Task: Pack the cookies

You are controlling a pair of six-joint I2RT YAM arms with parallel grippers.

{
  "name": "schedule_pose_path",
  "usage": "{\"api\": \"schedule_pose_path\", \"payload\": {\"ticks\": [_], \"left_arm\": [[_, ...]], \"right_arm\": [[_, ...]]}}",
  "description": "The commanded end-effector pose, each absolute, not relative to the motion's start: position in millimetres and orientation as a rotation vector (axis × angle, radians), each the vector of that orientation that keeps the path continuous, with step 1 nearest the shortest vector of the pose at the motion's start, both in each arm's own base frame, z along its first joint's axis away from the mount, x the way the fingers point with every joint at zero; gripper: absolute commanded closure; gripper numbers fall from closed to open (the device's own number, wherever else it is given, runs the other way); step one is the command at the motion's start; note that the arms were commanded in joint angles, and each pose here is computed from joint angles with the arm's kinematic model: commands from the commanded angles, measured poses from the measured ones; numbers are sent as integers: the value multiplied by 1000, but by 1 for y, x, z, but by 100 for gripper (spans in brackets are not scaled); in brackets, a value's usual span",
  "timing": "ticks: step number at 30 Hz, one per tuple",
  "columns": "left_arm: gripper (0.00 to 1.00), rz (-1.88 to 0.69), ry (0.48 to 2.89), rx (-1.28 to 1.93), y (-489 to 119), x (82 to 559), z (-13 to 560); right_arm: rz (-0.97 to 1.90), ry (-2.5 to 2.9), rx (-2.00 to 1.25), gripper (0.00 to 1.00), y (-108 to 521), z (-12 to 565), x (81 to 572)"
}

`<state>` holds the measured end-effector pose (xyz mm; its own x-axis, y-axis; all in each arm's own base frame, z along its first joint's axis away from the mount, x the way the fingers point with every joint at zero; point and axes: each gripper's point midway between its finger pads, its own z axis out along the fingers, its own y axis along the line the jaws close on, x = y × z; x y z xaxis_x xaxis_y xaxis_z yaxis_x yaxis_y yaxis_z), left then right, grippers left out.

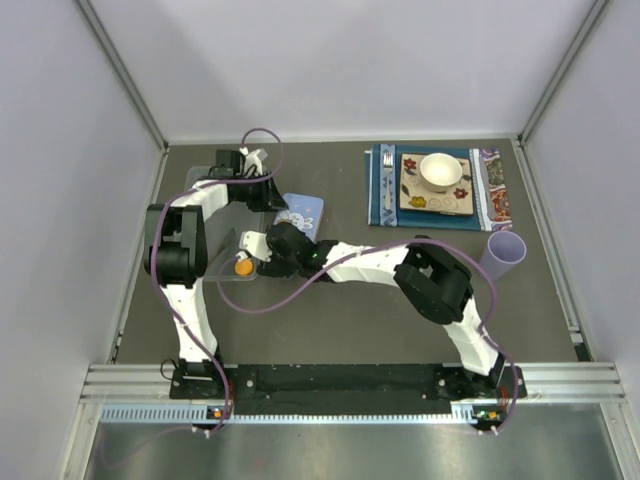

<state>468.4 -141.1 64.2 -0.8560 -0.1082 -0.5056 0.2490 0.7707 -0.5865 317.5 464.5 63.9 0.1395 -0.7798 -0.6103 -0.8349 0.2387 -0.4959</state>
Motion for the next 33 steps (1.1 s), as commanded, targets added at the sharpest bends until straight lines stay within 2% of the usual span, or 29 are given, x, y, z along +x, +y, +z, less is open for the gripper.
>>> {"api": "schedule_pose_path", "payload": {"ticks": [1, 17, 28, 33], "left_arm": [[59, -852, 2533, 99, -131, 448, 46], [59, -854, 2547, 103, -129, 443, 42], [60, -850, 2530, 96, -129, 442, 52], [60, -831, 2519, 93, -127, 439, 57]], "right_arm": [[69, 1541, -1469, 27, 490, 84, 327], [-27, 1533, -1509, 32, 485, 65, 322], [108, 1635, -1320, 30, 457, 153, 330], [154, 1717, -1269, 29, 432, 167, 324]]}}
